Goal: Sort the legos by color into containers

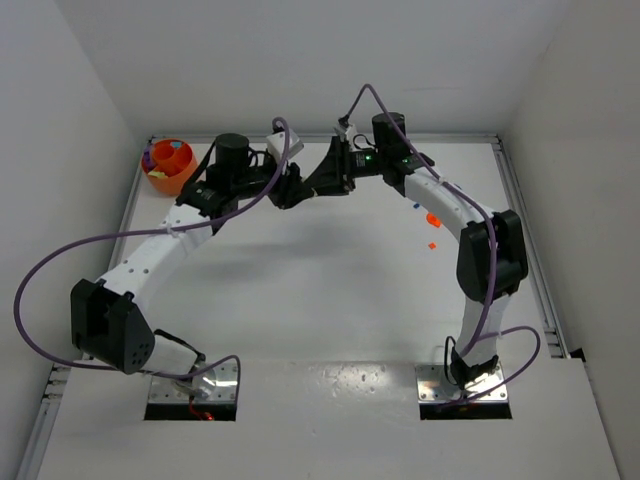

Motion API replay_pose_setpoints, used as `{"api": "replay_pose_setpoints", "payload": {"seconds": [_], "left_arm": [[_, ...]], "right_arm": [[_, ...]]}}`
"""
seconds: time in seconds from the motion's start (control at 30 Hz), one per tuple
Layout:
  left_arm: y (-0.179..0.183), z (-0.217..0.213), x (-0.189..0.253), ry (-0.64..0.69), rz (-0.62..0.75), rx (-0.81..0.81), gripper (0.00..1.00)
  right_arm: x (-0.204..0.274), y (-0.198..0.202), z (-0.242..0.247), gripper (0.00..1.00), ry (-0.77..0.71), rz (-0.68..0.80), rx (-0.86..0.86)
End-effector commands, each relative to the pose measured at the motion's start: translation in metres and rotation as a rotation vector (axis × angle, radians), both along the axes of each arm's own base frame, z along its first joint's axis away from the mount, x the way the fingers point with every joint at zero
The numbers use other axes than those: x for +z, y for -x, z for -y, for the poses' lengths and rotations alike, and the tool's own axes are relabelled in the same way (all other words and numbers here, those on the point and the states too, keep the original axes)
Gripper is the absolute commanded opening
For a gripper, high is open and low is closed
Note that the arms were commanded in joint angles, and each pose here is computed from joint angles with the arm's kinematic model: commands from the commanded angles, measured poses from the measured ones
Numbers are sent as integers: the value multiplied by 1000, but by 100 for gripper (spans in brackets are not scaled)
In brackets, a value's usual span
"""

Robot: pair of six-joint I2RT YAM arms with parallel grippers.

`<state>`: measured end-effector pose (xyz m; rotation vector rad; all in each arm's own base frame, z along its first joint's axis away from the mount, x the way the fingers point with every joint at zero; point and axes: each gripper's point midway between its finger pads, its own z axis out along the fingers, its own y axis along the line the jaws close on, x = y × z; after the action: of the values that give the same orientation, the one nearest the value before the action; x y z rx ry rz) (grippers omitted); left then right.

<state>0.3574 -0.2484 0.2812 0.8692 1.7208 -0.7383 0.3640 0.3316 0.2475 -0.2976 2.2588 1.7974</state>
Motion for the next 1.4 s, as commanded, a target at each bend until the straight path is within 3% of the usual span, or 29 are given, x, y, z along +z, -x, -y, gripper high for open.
{"api": "replay_pose_setpoints", "payload": {"seconds": [0.0, 0.07, 0.1, 0.2, 0.4, 0.47, 0.57, 0.7, 0.8, 0.83, 0.9, 1.07, 1.37], "left_arm": [[-9, -4, 24, 14, 73, 28, 19], [-7, -5, 26, 9, 81, 26, 12], [-7, -7, 19, -3, 64, 38, 10], [-3, -13, 18, -21, 64, 58, 1], [7, -44, -4, -42, 4, 130, 0], [-4, -67, -10, -38, -30, 234, 0], [-20, -112, -12, -49, -50, 402, 0], [-49, -180, -8, -63, -78, 655, 0], [-71, -227, -14, -76, -140, 787, 0], [-76, -239, -17, -83, -157, 818, 0], [-92, -269, -23, -88, -185, 900, 0], [-114, -310, -32, -126, -184, 1033, 0], [-153, -355, -49, -92, -234, 1123, 0]], "right_arm": [[7, 10, -6, 28, -36, 27, 61], [3, 0, 2, 34, -32, 19, 36], [7, -1, 2, 43, -36, 29, 36], [24, -22, 17, 57, -61, 102, 18], [40, -64, 68, 61, -49, 179, -97], [38, -78, 97, 61, -16, 205, -154], [16, -101, 131, 62, 131, 237, -267], [-23, -120, 184, 62, 552, 361, -378], [-25, -120, 205, 75, 696, 425, -448], [-26, -118, 207, 88, 706, 430, -459], [-40, -113, 214, 96, 726, 399, -462], [-50, -110, 218, 98, 755, 391, -463], [-57, -110, 214, 98, 737, 391, -425]]}}
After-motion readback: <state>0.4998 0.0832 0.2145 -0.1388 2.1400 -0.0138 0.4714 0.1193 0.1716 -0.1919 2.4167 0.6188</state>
